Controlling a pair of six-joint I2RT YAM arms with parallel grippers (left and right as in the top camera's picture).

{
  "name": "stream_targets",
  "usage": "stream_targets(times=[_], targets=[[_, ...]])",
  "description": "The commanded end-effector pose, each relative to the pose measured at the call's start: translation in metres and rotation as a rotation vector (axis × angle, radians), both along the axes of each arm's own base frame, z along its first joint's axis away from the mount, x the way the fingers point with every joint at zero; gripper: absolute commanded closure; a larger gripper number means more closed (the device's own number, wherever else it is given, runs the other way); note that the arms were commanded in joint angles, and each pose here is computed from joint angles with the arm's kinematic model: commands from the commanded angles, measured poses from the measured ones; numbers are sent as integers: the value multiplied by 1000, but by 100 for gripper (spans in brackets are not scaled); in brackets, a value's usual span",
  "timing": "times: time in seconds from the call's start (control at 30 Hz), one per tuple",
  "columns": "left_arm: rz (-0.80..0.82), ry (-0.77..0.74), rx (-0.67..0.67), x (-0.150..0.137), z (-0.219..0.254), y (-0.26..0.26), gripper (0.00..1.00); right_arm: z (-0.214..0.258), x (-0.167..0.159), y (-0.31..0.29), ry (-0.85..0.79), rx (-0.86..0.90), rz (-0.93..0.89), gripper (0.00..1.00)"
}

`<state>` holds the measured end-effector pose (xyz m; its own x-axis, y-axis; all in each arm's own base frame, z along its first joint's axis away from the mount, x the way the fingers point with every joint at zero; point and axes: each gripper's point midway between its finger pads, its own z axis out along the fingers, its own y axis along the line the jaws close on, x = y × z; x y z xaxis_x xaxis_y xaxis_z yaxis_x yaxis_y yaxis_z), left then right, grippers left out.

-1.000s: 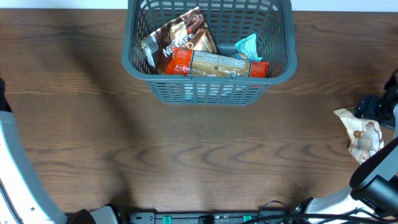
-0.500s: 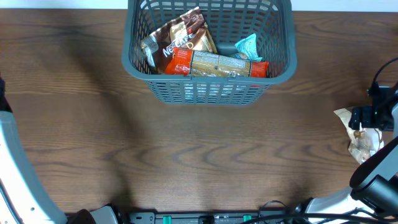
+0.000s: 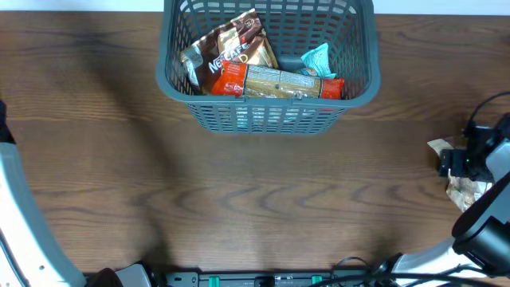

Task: Pack container
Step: 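Lower right gripper onto the PanTree bag and grasp it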

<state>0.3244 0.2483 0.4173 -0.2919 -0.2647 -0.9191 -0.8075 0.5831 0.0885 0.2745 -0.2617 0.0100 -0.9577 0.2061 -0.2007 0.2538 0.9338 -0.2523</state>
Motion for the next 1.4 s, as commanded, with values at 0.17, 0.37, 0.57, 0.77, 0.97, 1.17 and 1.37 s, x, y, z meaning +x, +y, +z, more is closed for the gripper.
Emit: stream_targets(times=[0.17, 0.37, 0.57, 0.77, 0.97, 1.17, 1.37], targets=[[19, -4, -1, -3, 0, 3, 1, -58, -39, 9, 104, 90, -175, 1], [19, -4, -1, -3, 0, 3, 2, -58, -30, 10, 60, 111, -168, 1], [19, -4, -1, -3, 0, 3, 1, -59, -24, 17, 19, 155, -209, 1], [19, -4, -1, -3, 0, 3, 2, -59, -24, 16, 14, 155, -224, 1], [19, -4, -1, -3, 0, 3, 1, -58, -21, 14, -8, 150, -258, 1], [19, -4, -1, -3, 0, 3, 1, -60, -32, 23, 43, 180, -262, 1], [19, -4, -1, -3, 0, 3, 2, -59, -42, 32, 96, 215, -268, 1]])
